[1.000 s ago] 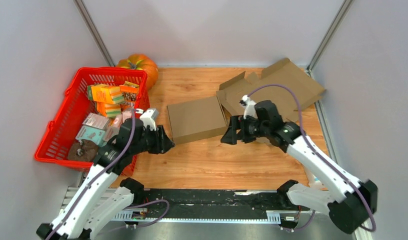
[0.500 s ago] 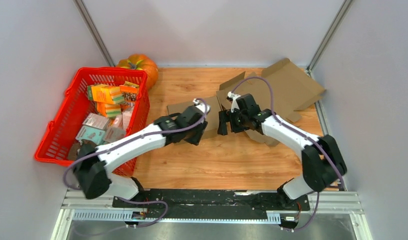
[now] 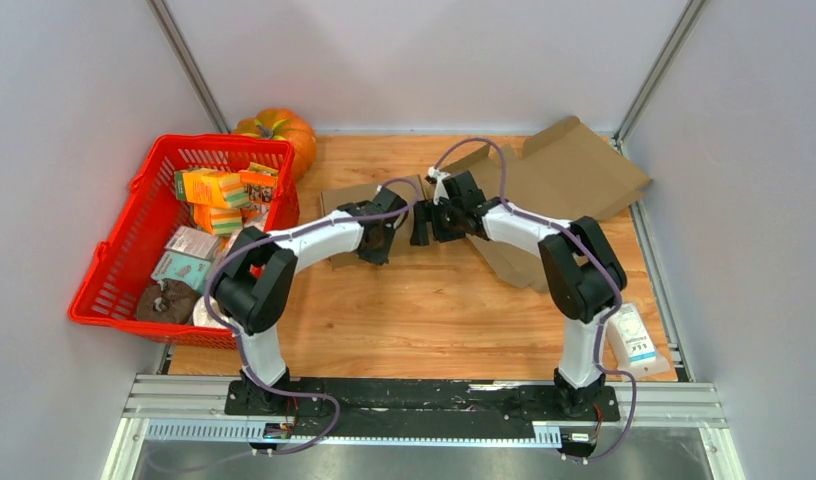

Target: Fold the paper box

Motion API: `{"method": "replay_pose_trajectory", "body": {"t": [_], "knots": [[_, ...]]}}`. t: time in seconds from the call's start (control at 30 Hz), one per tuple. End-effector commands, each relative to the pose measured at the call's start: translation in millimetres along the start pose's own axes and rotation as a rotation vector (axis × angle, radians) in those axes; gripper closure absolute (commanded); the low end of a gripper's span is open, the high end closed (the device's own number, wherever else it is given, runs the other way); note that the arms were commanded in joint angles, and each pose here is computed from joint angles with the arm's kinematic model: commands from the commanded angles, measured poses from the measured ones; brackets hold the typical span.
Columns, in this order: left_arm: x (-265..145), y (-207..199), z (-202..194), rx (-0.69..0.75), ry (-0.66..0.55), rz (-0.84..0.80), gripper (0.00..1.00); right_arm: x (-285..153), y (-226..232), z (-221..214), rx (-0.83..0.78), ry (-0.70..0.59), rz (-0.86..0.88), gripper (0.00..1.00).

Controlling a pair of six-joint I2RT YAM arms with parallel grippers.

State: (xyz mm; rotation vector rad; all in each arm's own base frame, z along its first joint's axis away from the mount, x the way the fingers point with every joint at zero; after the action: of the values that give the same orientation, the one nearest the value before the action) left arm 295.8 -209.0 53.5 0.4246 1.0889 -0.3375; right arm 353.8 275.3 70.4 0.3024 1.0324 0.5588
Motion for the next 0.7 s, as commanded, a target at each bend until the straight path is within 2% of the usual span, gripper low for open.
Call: {"method": "replay_pose_trajectory", "body": {"t": [0.0,0.03,0.1,0.17,0.2,0.23,0.27,0.3,0.33,0.37,0.43,0.47,0.5,0.53,0.57,0.63,0.67], "knots": [[7,37,56,-0.096,-0.096,0.038,0.75,26,22,59,0.035,-0.132,0.056,0.23],[10,46,60,-0.102,-0.094,0.053,0.75,25,33,84,0.033,-0.179,0.083,0.22],[17,63,77,-0.156,-0.107,0.016,0.75,34,22,94,0.067,-0.163,0.069,0.22],[9,70,99,-0.136,-0.154,0.000,0.71,20,19,122,0.096,-0.202,0.044,0.18],[3,68,103,-0.121,-0.156,-0.018,0.69,4,15,117,0.129,-0.155,0.016,0.16],[-6,63,107,-0.107,-0.168,-0.050,0.61,-9,15,116,0.147,-0.135,0.015,0.13],[-11,55,103,-0.108,-0.175,-0.086,0.56,-17,8,95,0.185,-0.077,0.007,0.11],[-35,46,109,-0.112,-0.239,-0.147,0.51,-53,20,92,0.181,-0.090,0.018,0.09],[-47,32,113,-0.128,-0.285,-0.192,0.44,-69,20,81,0.183,-0.080,0.007,0.04],[-51,20,104,-0.133,-0.288,-0.232,0.40,-85,6,71,0.211,-0.094,-0.071,0.01],[-83,-16,116,-0.161,-0.377,-0.373,0.28,-129,-23,39,0.308,-0.118,-0.216,0.00],[-93,-34,120,-0.168,-0.391,-0.458,0.27,-151,-59,37,0.425,-0.165,-0.298,0.00],[-96,-51,127,-0.256,-0.374,-0.527,0.27,-166,-76,13,0.539,-0.159,-0.321,0.00],[-106,-74,143,-0.285,-0.413,-0.600,0.27,-184,-103,10,0.659,-0.196,-0.315,0.00],[-92,-89,147,-0.338,-0.380,-0.625,0.27,-203,-107,10,0.690,-0.263,-0.299,0.00],[-81,-106,156,-0.519,-0.318,-0.628,0.26,-221,-125,-2,0.742,-0.316,-0.312,0.00],[-65,-117,160,-0.567,-0.297,-0.612,0.26,-238,-116,1,0.714,-0.374,-0.293,0.00]]}}
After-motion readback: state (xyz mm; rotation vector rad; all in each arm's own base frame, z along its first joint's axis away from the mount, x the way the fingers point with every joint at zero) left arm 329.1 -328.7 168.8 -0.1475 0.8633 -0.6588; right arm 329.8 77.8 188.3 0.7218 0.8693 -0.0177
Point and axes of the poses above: each gripper's point midway between its finger pads, its own x axis out along the fingers, its own y axis along the line the jaws close on, z = x × y, the point moved 2 cm from there along -x, back along the fingers, and after that the axes turned 10 degrees about x, right-handed, at the moved point
